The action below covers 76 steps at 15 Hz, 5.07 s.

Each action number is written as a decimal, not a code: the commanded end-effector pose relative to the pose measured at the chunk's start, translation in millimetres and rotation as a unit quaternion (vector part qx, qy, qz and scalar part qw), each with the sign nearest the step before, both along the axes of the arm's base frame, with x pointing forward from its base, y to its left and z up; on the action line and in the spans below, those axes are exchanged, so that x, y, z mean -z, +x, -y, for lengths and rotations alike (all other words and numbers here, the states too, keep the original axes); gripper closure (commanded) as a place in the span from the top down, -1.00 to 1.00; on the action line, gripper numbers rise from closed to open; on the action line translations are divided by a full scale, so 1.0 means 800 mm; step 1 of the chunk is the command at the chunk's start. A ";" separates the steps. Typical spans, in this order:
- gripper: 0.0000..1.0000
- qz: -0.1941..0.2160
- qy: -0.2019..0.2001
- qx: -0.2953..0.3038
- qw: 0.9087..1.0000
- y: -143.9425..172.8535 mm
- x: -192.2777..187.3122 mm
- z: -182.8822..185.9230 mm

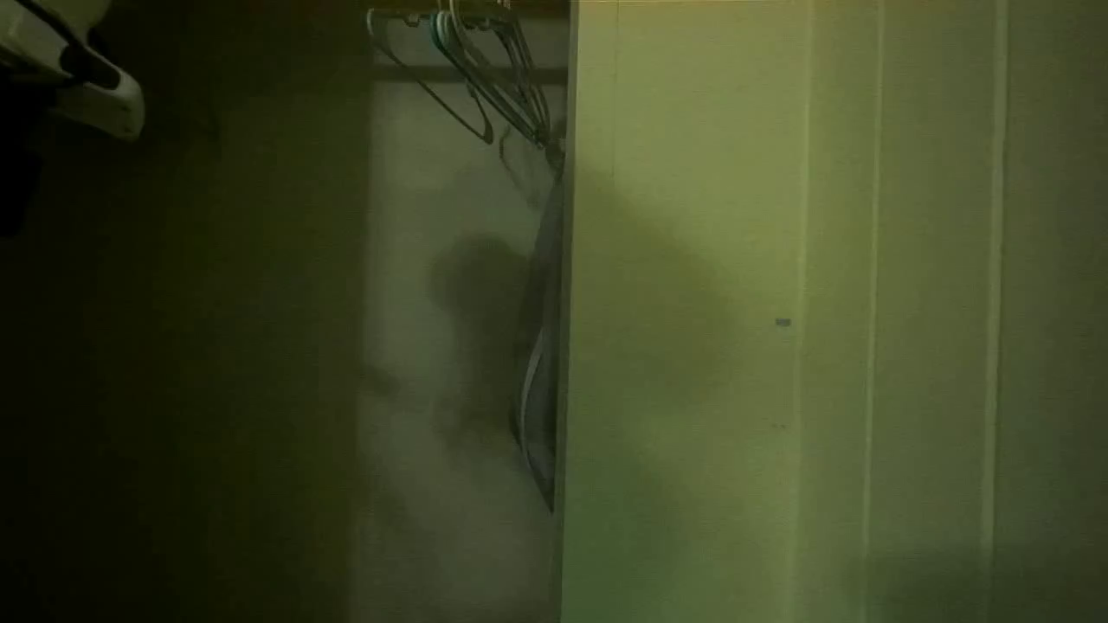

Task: Move the clothing hanger to the left

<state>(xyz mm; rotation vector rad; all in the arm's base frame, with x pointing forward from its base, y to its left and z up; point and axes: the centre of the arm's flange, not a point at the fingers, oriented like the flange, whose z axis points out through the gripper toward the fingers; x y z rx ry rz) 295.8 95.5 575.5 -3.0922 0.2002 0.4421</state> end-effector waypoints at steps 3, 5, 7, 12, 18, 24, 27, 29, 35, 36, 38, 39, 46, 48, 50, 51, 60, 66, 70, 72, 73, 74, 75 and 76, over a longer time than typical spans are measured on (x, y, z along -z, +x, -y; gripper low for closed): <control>1.00 0.000 0.000 0.000 1.000 0.000 0.000 0.000; 1.00 0.000 0.000 0.000 1.000 0.000 0.000 0.000; 1.00 0.003 0.004 0.012 1.000 0.004 -0.007 0.002; 1.00 0.105 0.029 0.055 0.993 0.022 -0.069 0.026; 1.00 0.277 0.013 0.082 0.957 0.045 -0.198 0.061; 1.00 0.433 -0.046 0.112 0.893 0.021 -0.329 0.093; 1.00 0.500 -0.062 0.144 0.852 0.013 -0.377 0.106; 1.00 0.491 -0.047 0.133 0.860 0.004 -0.362 0.105; 1.00 0.508 -0.047 0.154 0.846 0.007 -0.372 0.109; 1.00 0.523 -0.050 0.162 0.835 0.015 -0.377 0.116; 1.00 0.564 -0.054 0.167 0.807 0.034 -0.394 0.125; 1.00 0.592 -0.060 0.165 0.786 0.045 -0.403 0.131; 1.00 0.708 -0.171 0.153 0.668 0.100 -0.452 0.203; 1.00 0.710 -0.217 0.152 0.653 0.095 -0.455 0.223; 1.00 0.699 -0.261 0.150 0.649 0.091 -0.453 0.238; 1.00 0.672 -0.287 0.160 0.664 0.087 -0.452 0.242; 1.00 0.664 -0.251 0.135 0.691 0.092 -0.433 0.250; 0.95 0.656 -0.244 0.112 0.705 0.114 -0.418 0.255; 0.21 0.649 -0.247 0.105 0.712 0.125 -0.410 0.264; 0.00 0.644 -0.246 0.102 0.717 0.129 -0.406 0.267; -0.01 0.642 -0.247 0.099 0.719 0.131 -0.404 0.269; -0.06 0.640 -0.246 0.098 0.721 0.133 -0.403 0.270; -0.05 0.637 -0.245 0.097 0.724 0.134 -0.401 0.271; 0.03 0.636 -0.244 0.096 0.725 0.136 -0.399 0.272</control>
